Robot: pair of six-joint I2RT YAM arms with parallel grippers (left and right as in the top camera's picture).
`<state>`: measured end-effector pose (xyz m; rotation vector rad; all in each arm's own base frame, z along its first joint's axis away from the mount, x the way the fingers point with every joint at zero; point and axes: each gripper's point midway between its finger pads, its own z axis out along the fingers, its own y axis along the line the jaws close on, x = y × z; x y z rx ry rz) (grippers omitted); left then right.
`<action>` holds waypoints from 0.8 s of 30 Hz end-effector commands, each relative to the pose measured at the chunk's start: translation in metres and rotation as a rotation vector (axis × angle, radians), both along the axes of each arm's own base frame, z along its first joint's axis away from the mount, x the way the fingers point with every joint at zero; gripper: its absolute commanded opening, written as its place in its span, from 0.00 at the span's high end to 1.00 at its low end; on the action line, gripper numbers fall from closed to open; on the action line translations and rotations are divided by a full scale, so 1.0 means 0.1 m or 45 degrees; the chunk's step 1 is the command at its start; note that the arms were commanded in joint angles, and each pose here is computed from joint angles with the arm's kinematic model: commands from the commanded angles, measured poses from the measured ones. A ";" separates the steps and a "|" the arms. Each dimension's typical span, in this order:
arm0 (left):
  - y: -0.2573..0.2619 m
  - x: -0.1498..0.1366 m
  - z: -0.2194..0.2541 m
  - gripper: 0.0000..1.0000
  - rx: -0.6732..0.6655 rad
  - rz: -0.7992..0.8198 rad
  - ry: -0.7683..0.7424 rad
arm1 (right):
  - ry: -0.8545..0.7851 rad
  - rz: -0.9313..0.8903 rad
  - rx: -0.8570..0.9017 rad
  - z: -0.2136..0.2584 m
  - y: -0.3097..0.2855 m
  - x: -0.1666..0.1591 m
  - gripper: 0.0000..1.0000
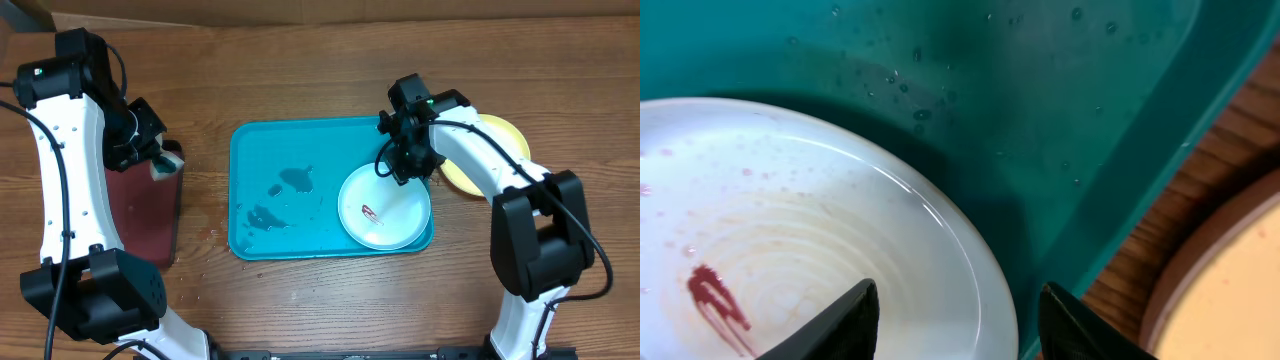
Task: Clean dirty plates on tray and stack at the side
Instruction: 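Move the right gripper to the light-blue plate rim and grip it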
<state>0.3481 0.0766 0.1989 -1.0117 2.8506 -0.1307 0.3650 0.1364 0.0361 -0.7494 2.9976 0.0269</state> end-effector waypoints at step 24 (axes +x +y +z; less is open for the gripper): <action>-0.01 0.00 0.00 0.96 -0.009 -0.025 -0.004 | 0.159 -0.050 0.060 -0.28 0.07 -0.17 0.80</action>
